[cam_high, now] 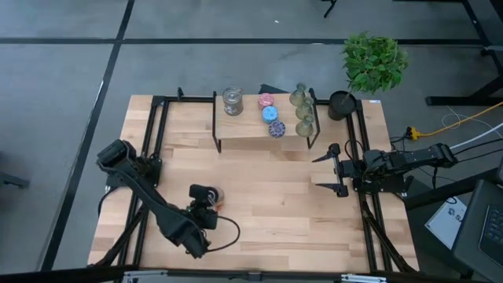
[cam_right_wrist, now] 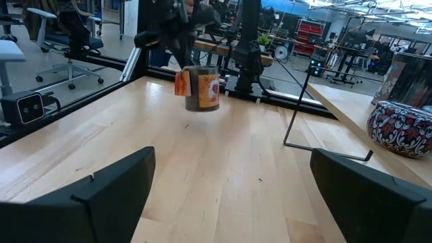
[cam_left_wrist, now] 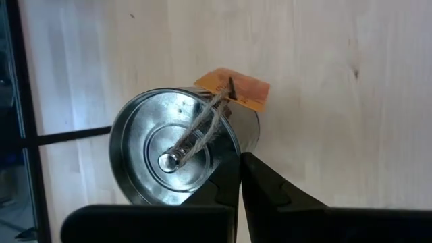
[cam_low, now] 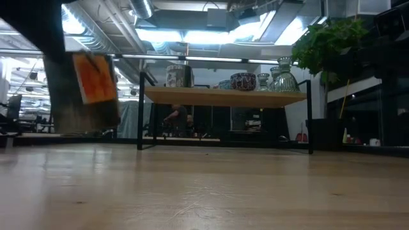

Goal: Pick & Place candle stick holders
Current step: Put the silver scented candle on the shelf aligned with the other silver scented candle

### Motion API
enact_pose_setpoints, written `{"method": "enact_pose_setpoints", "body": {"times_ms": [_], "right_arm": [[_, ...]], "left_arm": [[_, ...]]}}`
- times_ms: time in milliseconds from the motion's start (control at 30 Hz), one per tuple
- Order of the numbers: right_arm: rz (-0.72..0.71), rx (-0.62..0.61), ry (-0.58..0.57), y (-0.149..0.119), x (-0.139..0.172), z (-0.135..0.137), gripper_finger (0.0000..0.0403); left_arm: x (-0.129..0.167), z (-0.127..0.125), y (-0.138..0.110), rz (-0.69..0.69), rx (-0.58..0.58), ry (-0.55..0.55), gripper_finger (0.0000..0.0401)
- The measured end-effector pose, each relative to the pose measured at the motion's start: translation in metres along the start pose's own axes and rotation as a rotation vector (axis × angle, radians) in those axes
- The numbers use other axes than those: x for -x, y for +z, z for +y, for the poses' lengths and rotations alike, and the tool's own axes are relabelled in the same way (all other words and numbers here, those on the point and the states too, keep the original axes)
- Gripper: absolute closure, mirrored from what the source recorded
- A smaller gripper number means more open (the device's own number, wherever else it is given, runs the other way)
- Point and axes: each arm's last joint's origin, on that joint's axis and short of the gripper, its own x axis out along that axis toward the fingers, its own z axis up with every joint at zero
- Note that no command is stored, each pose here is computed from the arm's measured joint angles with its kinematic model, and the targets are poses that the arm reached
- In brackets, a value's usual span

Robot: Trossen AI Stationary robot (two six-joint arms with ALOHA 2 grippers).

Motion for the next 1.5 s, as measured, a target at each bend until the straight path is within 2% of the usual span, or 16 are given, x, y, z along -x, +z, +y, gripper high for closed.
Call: {"method": "enact_pose_setpoints", "body": {"times_ms": [233, 733, 1267, 1500], "right_arm": [[0.000, 0.000, 0.000, 0.000, 0.000, 0.000, 0.0005], [0.000, 0.000, 0.000, 0.000, 0.000, 0.000, 0.0005], [0.000, 0.000, 0.000, 0.000, 0.000, 0.000, 0.0005], [-0.001, 0.000, 0.000, 0.000, 0.000, 0.000, 0.0005]], "left_arm": [[0.014, 0.032, 0.004, -0.051, 0.015, -0.024, 0.0399], [0.032, 0.125, 0.017, -0.236, 0.073, -0.050, 0.0399], [0.008, 0.234, 0.020, -0.285, 0.024, -0.003, 0.0399], [0.013, 0.276, 0.024, -0.332, 0.047, -0.013, 0.0399]]}}
